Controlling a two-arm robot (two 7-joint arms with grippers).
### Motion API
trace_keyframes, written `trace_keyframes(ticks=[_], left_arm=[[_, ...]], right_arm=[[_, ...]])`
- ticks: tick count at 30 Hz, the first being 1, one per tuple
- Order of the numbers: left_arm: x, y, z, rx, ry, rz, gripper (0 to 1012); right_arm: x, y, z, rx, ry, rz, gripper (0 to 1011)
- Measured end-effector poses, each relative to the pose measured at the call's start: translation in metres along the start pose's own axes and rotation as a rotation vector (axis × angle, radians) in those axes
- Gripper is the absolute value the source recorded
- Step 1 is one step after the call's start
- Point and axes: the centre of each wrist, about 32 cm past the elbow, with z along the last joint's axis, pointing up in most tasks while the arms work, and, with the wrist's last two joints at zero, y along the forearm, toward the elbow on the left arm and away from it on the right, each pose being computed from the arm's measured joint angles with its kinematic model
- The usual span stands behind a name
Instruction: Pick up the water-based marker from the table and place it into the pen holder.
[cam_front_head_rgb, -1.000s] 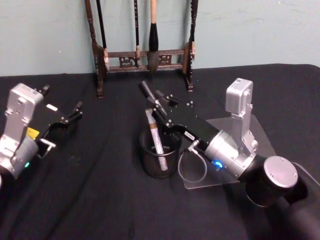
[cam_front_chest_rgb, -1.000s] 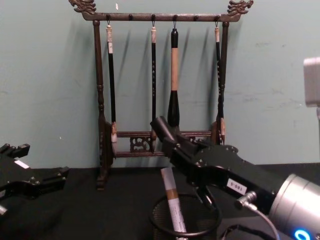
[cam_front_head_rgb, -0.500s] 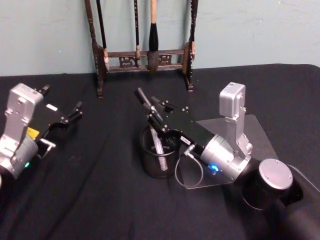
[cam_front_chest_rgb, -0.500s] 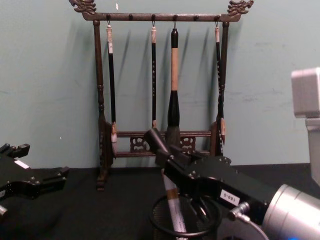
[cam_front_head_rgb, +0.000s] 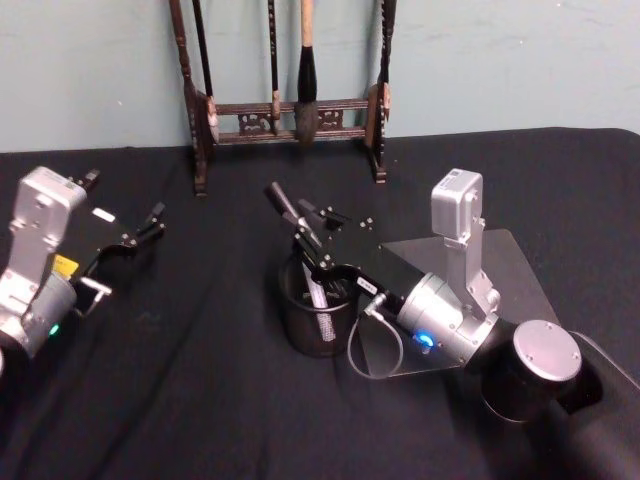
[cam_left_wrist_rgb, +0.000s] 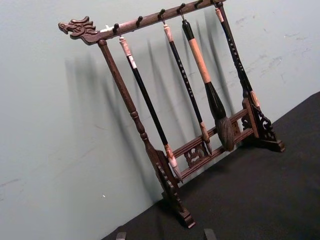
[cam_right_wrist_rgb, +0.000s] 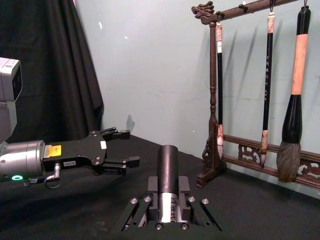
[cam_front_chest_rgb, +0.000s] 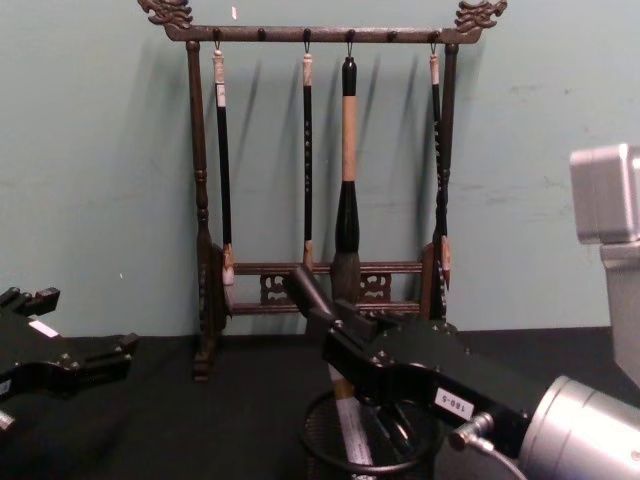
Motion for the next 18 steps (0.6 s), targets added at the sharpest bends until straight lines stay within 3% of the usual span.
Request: trace_keyframes(ticks=[6,18], left_arm=[[0.0000,0.0000,0.0000,0.000,0.000,0.000,1001],[0.0000,0.0000,0.0000,0.000,0.000,0.000,1001]], right_arm=[[0.0001,-0.0001,0.0001,0.000,0.000,0.000,243],[0.0004,-0.0002,0.0002,0.001,0.000,0.000,604]])
